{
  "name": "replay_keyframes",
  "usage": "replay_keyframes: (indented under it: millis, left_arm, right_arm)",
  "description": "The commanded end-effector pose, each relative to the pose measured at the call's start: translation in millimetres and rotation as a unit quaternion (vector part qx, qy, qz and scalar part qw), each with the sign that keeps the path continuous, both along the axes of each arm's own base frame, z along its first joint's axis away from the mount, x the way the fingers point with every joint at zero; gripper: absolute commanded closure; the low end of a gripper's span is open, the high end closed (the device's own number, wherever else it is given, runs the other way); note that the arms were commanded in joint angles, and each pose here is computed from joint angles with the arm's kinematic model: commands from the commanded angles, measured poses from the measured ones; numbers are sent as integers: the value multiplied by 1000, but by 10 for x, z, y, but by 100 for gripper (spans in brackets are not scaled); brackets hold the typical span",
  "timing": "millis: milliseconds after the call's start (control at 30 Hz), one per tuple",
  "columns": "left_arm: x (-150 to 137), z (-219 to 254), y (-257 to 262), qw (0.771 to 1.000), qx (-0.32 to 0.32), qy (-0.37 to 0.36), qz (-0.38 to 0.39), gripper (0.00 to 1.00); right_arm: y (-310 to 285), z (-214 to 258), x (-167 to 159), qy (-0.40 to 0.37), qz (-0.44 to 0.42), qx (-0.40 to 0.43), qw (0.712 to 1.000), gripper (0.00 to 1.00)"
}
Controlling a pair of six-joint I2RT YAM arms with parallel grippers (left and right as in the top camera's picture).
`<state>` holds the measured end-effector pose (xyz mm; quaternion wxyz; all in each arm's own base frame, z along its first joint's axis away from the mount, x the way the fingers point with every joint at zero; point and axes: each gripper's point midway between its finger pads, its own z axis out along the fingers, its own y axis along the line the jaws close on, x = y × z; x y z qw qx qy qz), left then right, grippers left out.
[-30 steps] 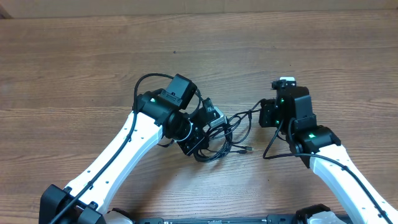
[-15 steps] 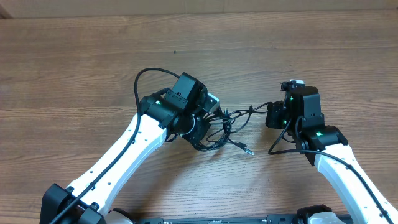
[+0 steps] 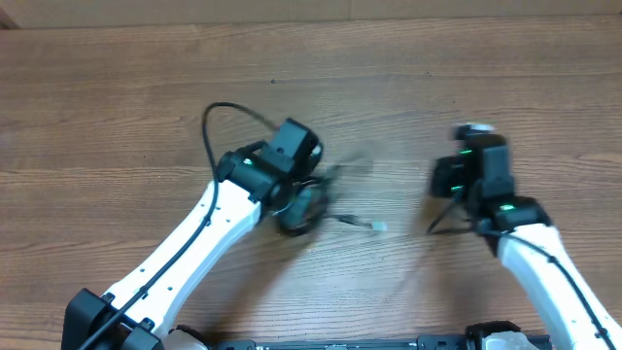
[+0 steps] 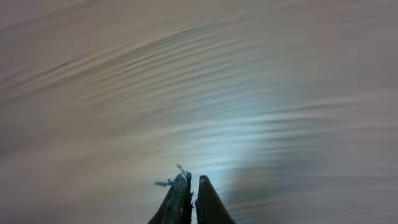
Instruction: Untangle cables
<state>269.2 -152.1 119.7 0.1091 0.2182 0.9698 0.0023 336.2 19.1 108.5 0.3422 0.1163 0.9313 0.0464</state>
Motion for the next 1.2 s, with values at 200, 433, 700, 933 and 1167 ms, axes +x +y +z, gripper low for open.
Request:
replay_keyframes:
  millis: [200, 433, 700, 933, 1167]
  left_arm:
    - [121, 5, 355, 996, 67, -32, 49, 96]
    - [35, -27, 135, 1000, 11, -2, 13, 96]
    - [-249, 6, -330, 985, -107, 60, -123, 96]
    - [-510, 158, -584, 949, -218, 106, -203, 96]
    - [-368, 346, -493, 929, -313, 110, -165, 96]
  right_arm:
    - [-855, 105, -50, -9, -153, -81, 985, 96]
    - [-613, 81, 14, -12, -106, -26, 994, 82]
    - [160, 205, 83, -43, 120, 77, 989, 54]
    - [711, 388, -125, -83, 315, 131, 936, 54]
    - [990, 546, -340, -110, 407, 183, 888, 55]
